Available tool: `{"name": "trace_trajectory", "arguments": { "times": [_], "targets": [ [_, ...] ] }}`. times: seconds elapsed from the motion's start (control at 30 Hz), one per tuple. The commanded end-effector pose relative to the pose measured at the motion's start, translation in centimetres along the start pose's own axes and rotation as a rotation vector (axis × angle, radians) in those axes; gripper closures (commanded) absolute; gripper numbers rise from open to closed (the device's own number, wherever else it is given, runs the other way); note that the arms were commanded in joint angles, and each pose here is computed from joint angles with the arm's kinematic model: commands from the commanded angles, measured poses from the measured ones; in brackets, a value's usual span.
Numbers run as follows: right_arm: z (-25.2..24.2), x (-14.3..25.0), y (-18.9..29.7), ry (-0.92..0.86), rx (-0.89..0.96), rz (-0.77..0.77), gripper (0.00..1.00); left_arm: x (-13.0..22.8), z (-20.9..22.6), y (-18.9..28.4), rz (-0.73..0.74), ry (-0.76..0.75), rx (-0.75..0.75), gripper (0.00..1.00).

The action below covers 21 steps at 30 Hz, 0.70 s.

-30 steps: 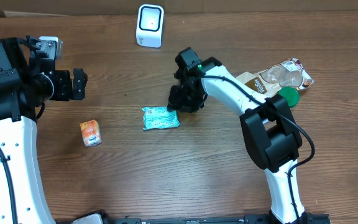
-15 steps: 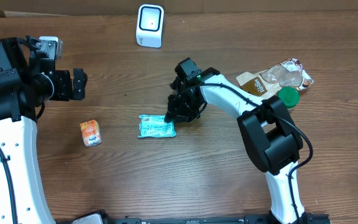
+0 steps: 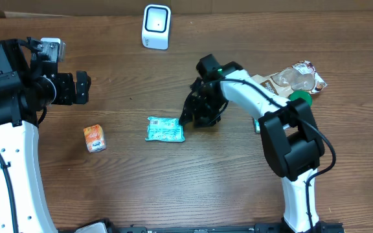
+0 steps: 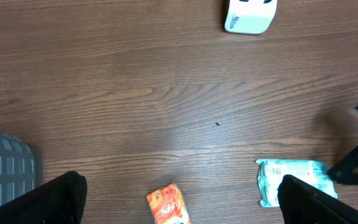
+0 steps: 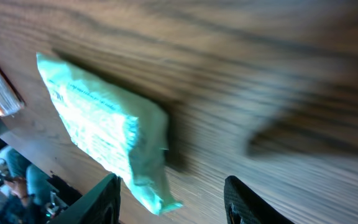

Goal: Scan the item barcode

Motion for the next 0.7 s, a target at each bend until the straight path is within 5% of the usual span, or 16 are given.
{"name": "trace_trajectory", "arguments": {
  "times": [0.0, 0.17, 0.3, 0.5, 0.67],
  "targets": [
    [1.6, 1.9, -1.0, 0.017, 0.012, -0.019, 0.49, -0.1, 0.3, 0.1, -0.004, -0.019, -0.01, 0.0],
    [0.5, 2.1, -4.1, -0.06, 0.042, -0.085, 0.58, -0.1, 0.3, 0.1, -0.004, -0.019, -0.01, 0.0],
    [0.0, 1.7, -4.4, -0.063, 0.028, -0.098, 0.95, -0.1, 0.3, 0.1, -0.004, -0.019, -0.01, 0.0],
    [0.5, 0.9, -1.8, 0.018, -0.08, -0.099, 0.96, -0.1, 0.3, 0.1, -0.004, -0.019, -0.01, 0.0],
    [2.5, 1.6, 5.0, 0.157, -0.259, -0.156, 0.96, -0.1, 0.3, 0.1, -0.004, -0.019, -0.01, 0.0]
  ]
}}
Point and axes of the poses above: each gripper's point midway between its finger pads, its own y axis back along the fingers, its own z axis along the line the jaws close on, x = y × z, the point moved 9 cm from there along y, back along the fingers, and after that the axes turned 12 degrees about -y, right-handed, at the moved point
